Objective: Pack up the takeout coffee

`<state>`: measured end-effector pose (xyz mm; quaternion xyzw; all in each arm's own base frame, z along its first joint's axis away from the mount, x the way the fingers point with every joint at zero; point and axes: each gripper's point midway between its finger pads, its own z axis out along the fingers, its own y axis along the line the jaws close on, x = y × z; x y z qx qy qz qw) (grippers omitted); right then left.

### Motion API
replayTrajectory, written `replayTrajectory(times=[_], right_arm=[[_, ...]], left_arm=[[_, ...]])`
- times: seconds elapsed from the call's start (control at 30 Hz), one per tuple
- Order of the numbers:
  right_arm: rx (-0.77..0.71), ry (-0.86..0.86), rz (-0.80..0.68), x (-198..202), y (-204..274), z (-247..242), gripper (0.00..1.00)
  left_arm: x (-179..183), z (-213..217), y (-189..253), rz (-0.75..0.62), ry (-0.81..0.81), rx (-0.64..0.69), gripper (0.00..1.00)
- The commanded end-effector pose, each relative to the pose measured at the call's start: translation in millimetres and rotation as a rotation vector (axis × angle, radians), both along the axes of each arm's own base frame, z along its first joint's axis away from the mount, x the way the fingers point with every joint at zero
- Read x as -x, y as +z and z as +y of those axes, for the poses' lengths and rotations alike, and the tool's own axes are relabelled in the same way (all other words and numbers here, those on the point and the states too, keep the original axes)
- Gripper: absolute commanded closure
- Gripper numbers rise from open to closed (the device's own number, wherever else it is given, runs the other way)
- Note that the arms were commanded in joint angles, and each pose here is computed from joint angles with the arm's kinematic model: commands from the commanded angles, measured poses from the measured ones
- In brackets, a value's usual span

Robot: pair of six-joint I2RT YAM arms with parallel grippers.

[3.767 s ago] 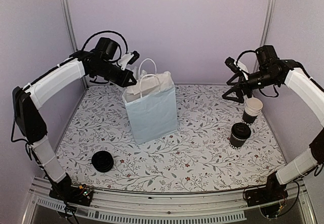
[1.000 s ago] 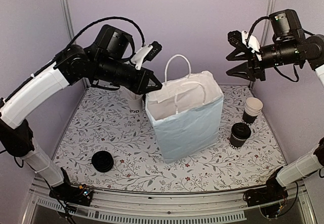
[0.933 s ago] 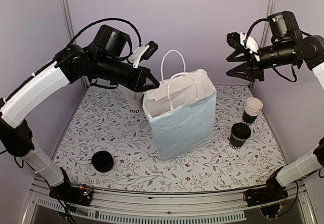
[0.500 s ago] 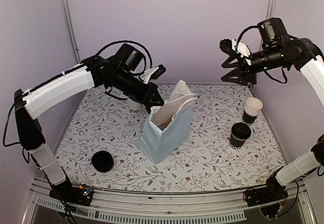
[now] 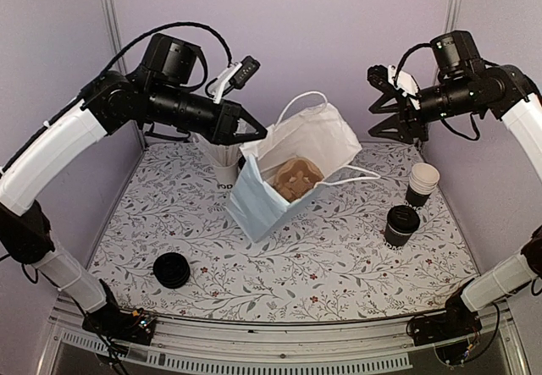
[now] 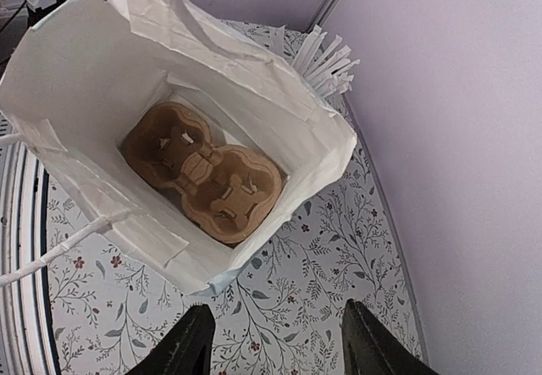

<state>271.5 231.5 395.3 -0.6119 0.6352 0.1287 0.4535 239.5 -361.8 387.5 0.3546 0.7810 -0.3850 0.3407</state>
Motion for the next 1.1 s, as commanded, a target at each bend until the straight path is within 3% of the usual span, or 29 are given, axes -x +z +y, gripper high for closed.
replayTrajectory(times=[0.0, 0.27, 0.67, 0.9, 1.07], right_arm=[[-0.009, -0.017, -0.007, -0.7, -1.1, -2.5, 0.46], [0.016, -0.043, 0.021, -4.4, -18.3, -10.3, 0.45], [0.021, -0.030, 0.053, 0.3, -27.3, -10.3, 0.44], [0.099, -0.064, 0.084, 3.9, -50.6, -23.5, 0.44], [0.174, -0.170, 0.239, -11.3, -86.2, -57.5, 0.40]], left_arm=[[35.8, -29.0, -30.2, -0.167, -0.110, -0.145, 1.00], [112.2, -66.0, -103.2, -0.147, -0.303, -0.279, 1.00], [147.4, -73.8, -104.9, -0.149, -0.396, -0.268, 1.00], [112.4, -61.3, -86.3, -0.228, -0.293, -0.270, 1.00], [66.8, -39.4, -71.9, -0.232, -0.207, -0.247, 1.00]])
